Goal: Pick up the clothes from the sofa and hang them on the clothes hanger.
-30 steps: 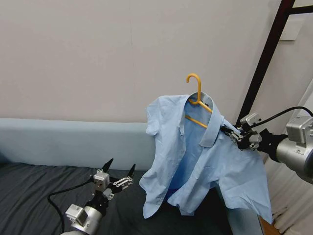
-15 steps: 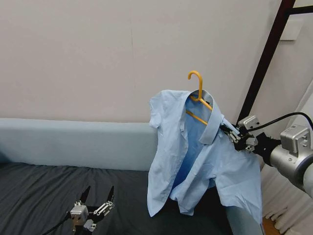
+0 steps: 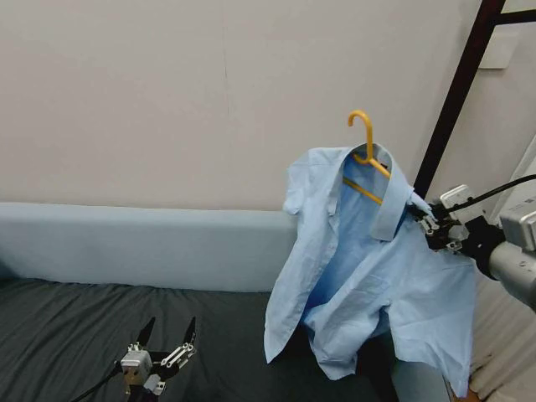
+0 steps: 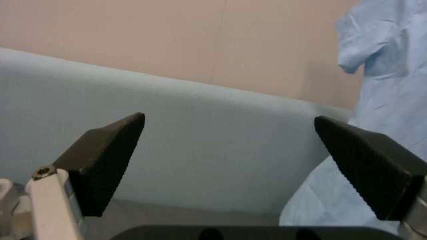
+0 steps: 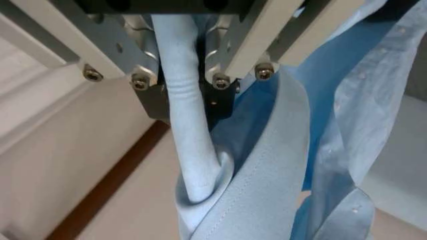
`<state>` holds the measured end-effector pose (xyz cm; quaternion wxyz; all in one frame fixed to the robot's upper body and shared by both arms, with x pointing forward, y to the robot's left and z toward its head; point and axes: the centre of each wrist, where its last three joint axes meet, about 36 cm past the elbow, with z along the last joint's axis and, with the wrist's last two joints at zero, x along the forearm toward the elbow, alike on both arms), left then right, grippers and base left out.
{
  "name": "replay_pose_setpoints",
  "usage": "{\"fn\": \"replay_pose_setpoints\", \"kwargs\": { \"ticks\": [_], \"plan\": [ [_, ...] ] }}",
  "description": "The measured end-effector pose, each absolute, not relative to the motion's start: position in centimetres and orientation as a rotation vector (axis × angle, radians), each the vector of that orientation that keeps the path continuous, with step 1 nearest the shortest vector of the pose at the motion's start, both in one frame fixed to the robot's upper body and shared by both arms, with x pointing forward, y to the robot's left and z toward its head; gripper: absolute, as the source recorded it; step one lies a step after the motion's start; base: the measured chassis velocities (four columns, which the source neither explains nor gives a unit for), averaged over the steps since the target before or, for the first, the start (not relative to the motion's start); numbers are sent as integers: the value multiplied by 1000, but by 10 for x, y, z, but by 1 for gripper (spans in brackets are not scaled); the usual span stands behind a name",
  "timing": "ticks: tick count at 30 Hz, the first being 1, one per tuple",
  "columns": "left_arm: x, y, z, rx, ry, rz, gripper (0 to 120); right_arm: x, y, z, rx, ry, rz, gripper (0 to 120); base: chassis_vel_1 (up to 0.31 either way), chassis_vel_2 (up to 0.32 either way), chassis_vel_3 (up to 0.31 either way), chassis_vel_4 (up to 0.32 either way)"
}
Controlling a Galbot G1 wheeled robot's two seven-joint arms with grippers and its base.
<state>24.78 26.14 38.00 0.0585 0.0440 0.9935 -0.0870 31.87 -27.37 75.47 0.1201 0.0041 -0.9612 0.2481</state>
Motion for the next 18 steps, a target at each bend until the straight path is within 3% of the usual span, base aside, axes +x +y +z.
{"fn": "replay_pose_setpoints", "kwargs": {
  "ticks": [18],
  "plan": [
    [248, 261, 380, 137, 3011, -265, 100, 311, -292, 841, -330, -2772, 429, 6, 0, 0, 0, 0]
  ]
}}
